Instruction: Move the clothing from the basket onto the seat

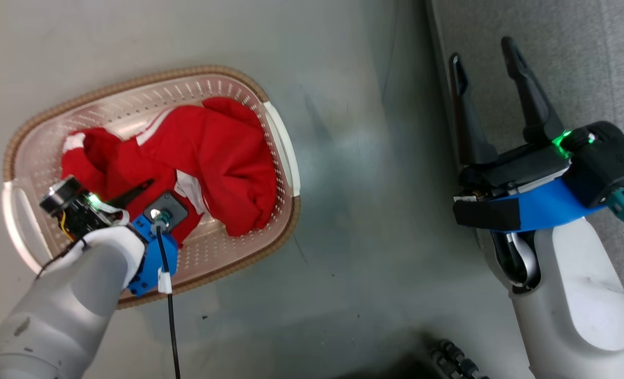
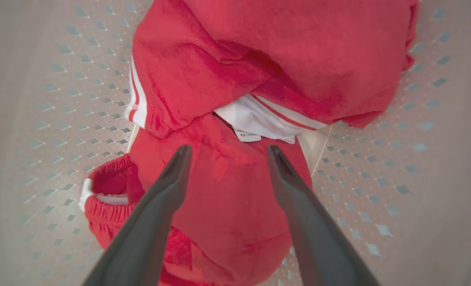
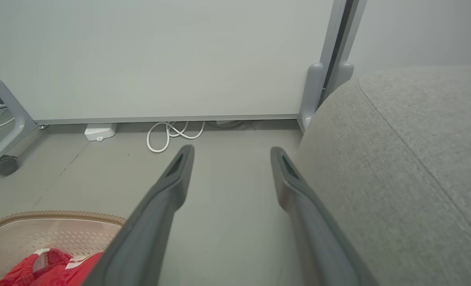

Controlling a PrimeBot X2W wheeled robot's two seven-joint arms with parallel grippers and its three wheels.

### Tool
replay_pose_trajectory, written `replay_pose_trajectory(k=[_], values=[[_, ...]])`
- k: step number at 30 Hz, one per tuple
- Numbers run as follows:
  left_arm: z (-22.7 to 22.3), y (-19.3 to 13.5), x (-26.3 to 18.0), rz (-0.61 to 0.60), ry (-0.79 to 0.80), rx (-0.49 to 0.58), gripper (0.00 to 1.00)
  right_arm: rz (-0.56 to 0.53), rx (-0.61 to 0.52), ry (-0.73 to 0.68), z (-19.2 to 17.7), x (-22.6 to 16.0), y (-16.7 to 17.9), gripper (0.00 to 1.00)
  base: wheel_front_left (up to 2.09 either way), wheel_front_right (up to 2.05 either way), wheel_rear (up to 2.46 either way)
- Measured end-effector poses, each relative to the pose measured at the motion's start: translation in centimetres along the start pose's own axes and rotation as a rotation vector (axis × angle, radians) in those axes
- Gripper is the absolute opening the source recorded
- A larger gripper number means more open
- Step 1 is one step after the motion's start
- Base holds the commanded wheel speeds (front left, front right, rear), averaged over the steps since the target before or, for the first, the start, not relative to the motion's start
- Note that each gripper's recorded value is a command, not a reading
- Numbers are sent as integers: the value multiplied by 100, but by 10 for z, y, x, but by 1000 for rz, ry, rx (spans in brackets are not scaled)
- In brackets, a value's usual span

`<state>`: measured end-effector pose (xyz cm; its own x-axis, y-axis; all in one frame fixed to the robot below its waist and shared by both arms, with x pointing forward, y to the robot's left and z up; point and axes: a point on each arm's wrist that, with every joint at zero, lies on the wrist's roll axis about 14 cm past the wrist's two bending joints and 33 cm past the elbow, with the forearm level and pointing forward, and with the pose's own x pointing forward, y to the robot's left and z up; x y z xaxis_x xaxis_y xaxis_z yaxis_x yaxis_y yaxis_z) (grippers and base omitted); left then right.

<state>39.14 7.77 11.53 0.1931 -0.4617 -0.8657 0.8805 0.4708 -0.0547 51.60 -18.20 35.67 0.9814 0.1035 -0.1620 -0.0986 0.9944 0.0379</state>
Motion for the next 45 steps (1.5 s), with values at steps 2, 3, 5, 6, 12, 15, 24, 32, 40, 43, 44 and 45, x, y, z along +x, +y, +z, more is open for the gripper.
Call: replay_pose_trajectory(k=[2,3,5,6,12,15,24,32,40,43,44,45], values=[[-7,0,9,-18,28,14,100,-3,-3,11,-8,3,-2,100,0,0,0],[-12,2,13,-23,46,17,100,-3,-4,19,-13,5,-3,100,0,0,0],[-24,4,20,-33,88,23,100,-1,-6,29,-21,9,-4,100,0,0,0],[-30,5,23,-37,114,20,100,0,-6,32,-24,11,-4,100,0,0,0],[-58,9,43,-70,216,49,100,-1,-6,66,-47,16,-7,100,0,0,0],[-68,12,52,-80,254,56,100,-3,-8,83,-58,18,-9,100,0,0,0],[-82,8,72,-109,312,43,100,-23,-5,119,-77,15,-17,100,0,0,0],[-82,10,74,-114,332,51,0,-28,-6,118,-77,15,-19,100,0,0,0],[-74,7,67,-107,344,61,0,-30,-7,99,-68,17,-20,100,0,0,0],[-67,4,62,-104,327,44,0,-27,-9,84,-61,18,-18,100,0,0,0],[-65,3,59,-102,318,37,0,-27,-9,77,-57,19,-18,100,0,0,0],[-61,3,57,-99,309,31,0,-27,-10,69,-54,19,-17,100,0,0,0]])
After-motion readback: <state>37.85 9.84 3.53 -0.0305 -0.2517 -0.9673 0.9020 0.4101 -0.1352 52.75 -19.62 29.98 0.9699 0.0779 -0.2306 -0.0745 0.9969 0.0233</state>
